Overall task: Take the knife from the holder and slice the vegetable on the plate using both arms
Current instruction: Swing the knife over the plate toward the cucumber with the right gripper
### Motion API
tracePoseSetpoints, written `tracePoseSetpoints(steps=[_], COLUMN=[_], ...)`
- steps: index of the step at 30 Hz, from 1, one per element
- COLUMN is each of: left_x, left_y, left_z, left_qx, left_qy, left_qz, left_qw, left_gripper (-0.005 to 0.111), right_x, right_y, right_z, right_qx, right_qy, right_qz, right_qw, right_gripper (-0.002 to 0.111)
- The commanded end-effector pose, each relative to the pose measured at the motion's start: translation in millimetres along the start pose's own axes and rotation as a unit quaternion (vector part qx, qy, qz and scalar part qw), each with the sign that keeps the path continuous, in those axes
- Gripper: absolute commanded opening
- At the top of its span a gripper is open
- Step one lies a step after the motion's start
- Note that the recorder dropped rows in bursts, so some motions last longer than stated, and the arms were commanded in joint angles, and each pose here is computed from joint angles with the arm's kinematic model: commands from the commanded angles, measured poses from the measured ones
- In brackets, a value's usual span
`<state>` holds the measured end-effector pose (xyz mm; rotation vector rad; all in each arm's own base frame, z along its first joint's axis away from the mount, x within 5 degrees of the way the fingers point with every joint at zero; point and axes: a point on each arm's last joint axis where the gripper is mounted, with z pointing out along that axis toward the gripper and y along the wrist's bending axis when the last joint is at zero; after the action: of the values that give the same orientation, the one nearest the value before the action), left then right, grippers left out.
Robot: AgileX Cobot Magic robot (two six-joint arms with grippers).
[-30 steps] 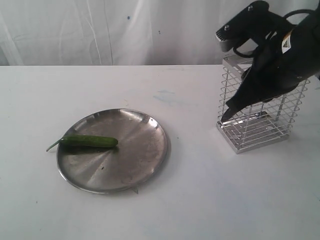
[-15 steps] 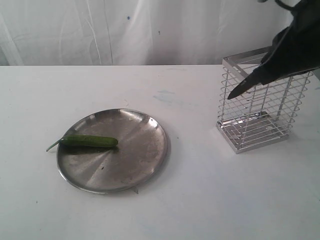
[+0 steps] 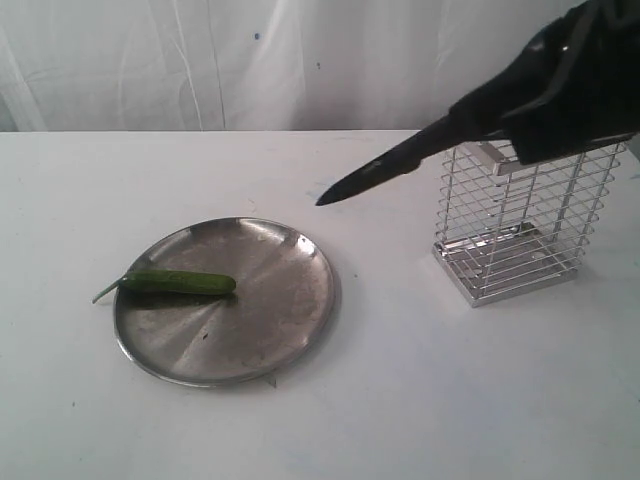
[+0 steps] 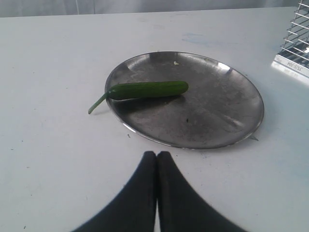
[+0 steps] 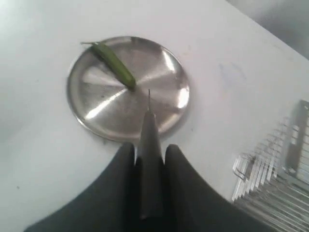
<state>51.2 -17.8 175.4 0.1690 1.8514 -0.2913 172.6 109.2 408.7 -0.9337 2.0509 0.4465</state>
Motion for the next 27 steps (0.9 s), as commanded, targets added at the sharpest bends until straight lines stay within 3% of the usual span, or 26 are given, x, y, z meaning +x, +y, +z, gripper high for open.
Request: tracePoseSetpoints(steps=[1,7,16,27], left_x=[2,1,1,1], left_y=[0.1,0.1,0.1,0.1], left_z=[0,0,0,0], left_qx=[0.0,0.0,0.0,0.0], left_qy=[0.003,-0.003,-0.002,-0.002], left_qz=[-0.004,-0.004,-0.004,-0.004], left_qw=[1.0,1.0,1.0,1.0], left_gripper=[0.005,0.005,0.005,0.005], right_x=[8,52,95,120], right_y=[-1,-3,2,-10], right_z=[25,67,103,166], right_qx=[-0.014,-0.01,-0.033,-0.067], right_qy=[-0.055,-0.096,-0.137,-0.049], right_qz=[0.02,0.055,0.044,0.009], right_qw=[0.998,0.994,0.989,0.997], right_gripper=[0.0,0.0,0.0,0.0])
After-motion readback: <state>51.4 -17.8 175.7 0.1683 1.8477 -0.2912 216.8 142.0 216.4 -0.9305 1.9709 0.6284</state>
